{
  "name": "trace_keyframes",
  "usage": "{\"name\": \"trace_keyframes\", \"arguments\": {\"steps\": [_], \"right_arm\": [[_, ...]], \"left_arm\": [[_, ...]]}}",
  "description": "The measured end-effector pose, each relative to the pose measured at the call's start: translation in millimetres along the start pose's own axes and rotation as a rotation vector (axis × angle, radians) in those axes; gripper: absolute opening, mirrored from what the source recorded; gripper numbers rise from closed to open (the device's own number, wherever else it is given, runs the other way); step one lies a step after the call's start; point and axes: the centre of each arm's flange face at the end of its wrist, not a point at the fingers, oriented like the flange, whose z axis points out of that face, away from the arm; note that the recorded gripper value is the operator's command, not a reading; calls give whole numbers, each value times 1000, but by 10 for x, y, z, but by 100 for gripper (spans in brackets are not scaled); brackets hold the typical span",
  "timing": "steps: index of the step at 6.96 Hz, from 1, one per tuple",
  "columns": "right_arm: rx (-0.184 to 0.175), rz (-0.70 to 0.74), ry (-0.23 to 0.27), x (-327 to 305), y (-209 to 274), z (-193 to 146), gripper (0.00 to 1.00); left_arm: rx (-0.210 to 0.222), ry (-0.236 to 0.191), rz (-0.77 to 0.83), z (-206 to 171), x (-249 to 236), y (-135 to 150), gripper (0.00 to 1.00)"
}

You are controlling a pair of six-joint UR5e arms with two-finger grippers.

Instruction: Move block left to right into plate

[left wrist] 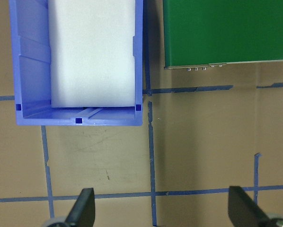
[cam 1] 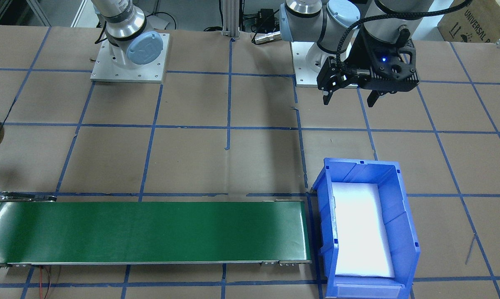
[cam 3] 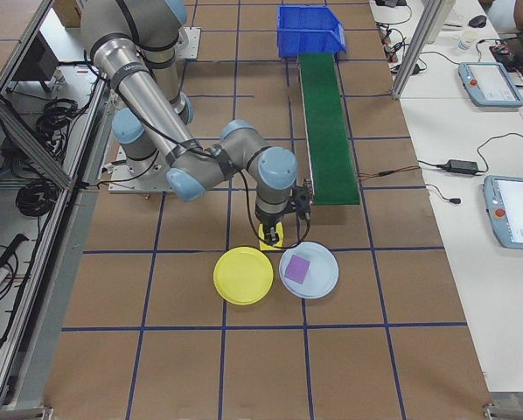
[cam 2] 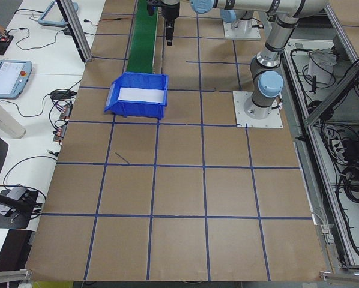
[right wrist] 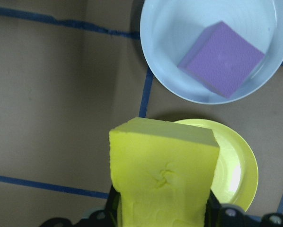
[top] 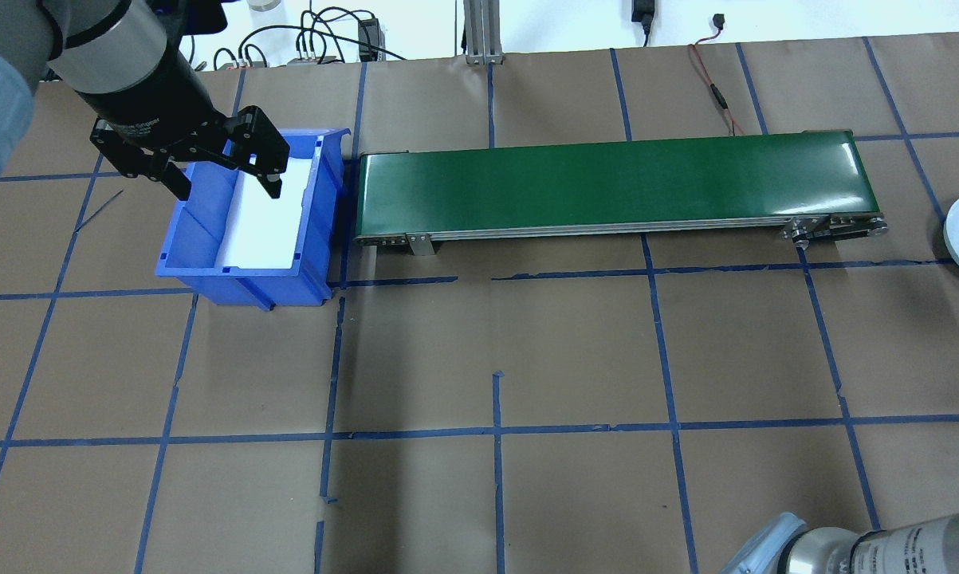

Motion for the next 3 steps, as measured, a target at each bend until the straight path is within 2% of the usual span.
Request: {"name": "trace_keyframes", "arguments": {"steps": [1,3], "right_arm": [[-11,16,-43,149,346,215,31],[-12,35,-67,251,708,551,34]], "left_arm": [[0,0,0,0,0,0,100],[0,1,0,0,1,0,100]]}}
